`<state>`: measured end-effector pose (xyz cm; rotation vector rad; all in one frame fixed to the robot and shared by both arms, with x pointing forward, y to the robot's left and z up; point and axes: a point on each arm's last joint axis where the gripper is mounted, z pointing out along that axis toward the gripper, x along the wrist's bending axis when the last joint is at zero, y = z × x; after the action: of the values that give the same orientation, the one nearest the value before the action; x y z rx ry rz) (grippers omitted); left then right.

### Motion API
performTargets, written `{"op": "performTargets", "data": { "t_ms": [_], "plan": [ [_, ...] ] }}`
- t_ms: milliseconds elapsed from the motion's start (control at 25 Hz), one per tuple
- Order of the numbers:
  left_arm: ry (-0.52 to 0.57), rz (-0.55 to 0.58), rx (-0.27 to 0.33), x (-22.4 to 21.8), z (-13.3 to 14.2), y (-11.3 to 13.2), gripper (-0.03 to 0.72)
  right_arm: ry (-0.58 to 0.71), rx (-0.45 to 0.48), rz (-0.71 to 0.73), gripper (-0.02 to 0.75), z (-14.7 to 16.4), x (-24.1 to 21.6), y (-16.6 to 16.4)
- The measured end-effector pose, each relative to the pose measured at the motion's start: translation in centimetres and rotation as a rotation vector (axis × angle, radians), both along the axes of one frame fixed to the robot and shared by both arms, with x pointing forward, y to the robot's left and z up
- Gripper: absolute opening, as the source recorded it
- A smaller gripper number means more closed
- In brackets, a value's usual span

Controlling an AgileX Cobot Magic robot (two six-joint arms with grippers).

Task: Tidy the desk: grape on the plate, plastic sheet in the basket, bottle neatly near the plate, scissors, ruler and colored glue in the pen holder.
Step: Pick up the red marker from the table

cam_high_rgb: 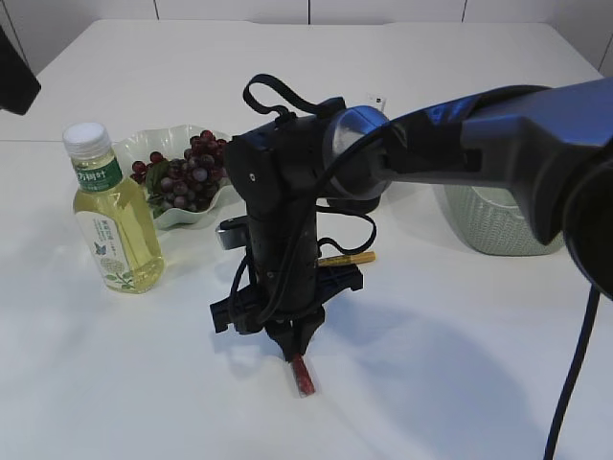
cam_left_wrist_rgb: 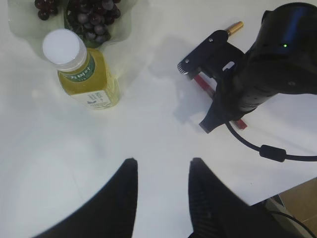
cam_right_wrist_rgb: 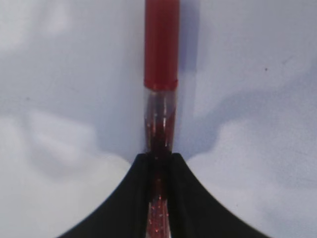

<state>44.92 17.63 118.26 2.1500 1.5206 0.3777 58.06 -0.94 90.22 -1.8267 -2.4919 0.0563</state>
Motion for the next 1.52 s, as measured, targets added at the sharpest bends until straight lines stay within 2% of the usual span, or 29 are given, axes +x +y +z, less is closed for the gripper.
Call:
{"op": "performTargets", "data": {
  "t_ms": [400,600,880,1160,1320,1520],
  "plan": [
    [0.0,0.0,0.0,0.0,0.0,0.0,0.253,-0.028,-0.027,0.041,0.094,0.5,0.2,-0.3],
    [0.0,0.0,0.0,0.0,0.0,0.0,0.253,-0.045,-0.022,0.136,0.093,2.4,0.0,-0.6],
    [0.0,0.0,0.0,0.0,0.0,0.0,0.253,-0.057,0.037,0.324,0.092,4.4,-0.4,-0.5],
    [0.013,-0.006,-0.02,-0.1,0.0,-0.2,0.253,-0.093,0.09,0.43,0.092,5.1,-1.6,-1.1],
    [0.014,-0.006,-0.022,-0.1,0.0,-0.2,0.253,-0.206,0.141,0.456,0.092,5.9,-3.1,-2.5],
    [0.014,-0.006,-0.022,-0.1,0.0,-0.2,0.253,-0.511,0.269,0.46,0.092,9.2,-5.1,-4.3]
  ]
}}
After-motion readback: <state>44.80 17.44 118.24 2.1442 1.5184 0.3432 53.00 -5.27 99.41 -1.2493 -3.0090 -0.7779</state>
